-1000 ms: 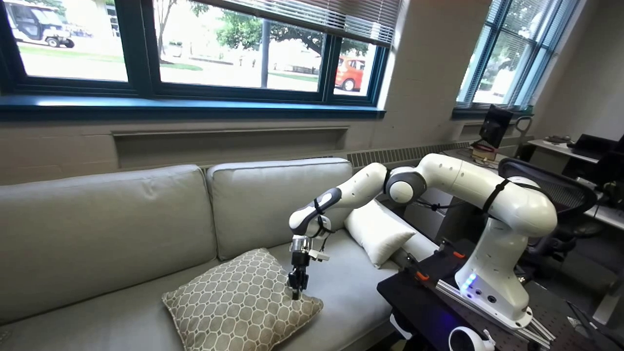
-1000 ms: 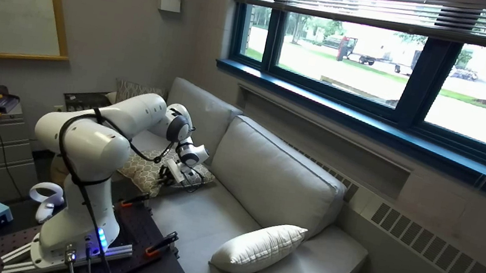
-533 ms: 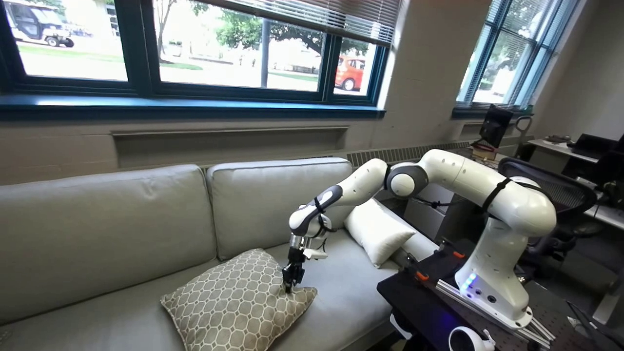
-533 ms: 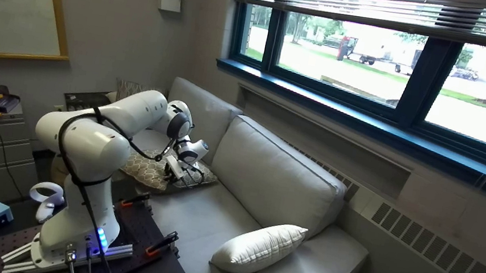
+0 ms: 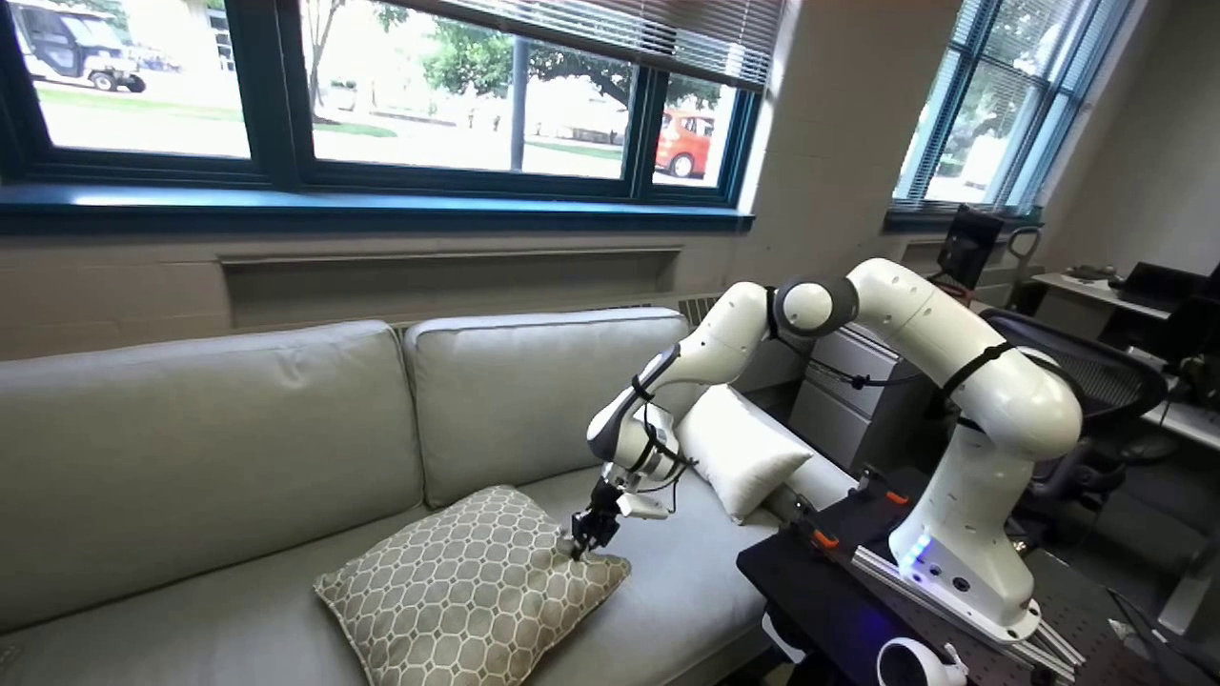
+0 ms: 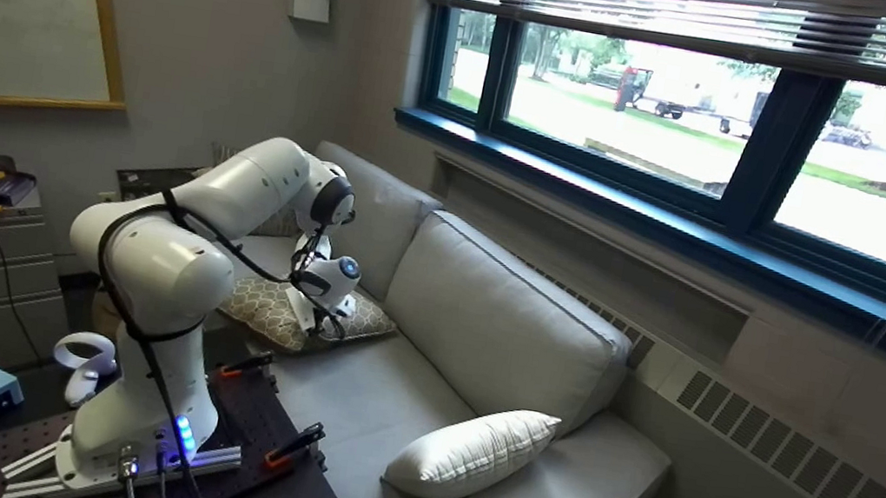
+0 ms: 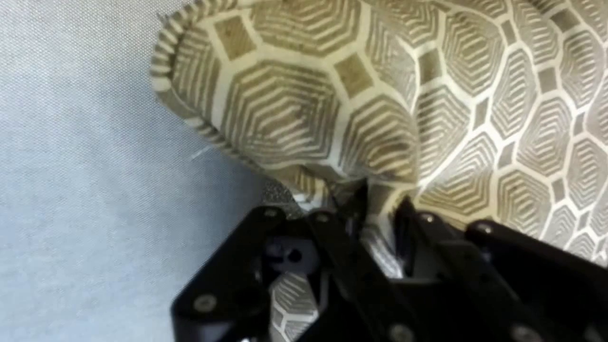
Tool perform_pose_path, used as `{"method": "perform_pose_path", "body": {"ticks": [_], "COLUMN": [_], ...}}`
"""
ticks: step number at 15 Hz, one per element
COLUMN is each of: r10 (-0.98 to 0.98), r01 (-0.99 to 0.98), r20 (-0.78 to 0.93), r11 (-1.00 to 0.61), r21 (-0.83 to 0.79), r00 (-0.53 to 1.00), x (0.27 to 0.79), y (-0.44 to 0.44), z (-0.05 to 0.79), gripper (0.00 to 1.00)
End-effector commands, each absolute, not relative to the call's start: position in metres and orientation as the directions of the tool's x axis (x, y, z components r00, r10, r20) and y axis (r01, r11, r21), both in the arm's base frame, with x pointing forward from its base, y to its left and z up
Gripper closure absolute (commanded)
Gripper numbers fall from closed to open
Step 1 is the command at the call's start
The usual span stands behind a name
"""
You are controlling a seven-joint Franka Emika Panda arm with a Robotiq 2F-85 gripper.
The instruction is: Put the pillows upright against the armrest
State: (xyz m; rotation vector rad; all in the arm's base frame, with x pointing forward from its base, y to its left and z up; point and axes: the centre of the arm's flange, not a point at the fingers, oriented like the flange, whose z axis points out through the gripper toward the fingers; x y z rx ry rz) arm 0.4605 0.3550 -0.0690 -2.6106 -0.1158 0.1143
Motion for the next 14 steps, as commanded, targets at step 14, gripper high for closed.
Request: {"method": "perform_pose_path", "body": {"ticks": [14], "r10": [-0.517], "r01": [-0.305], "r20": [0.292], "r11": [-0.781], "r21": [-0.545], "r00": [0.805], "x": [0.491], "y": [0.206], "z": [0.089], "gripper": [0.91]}}
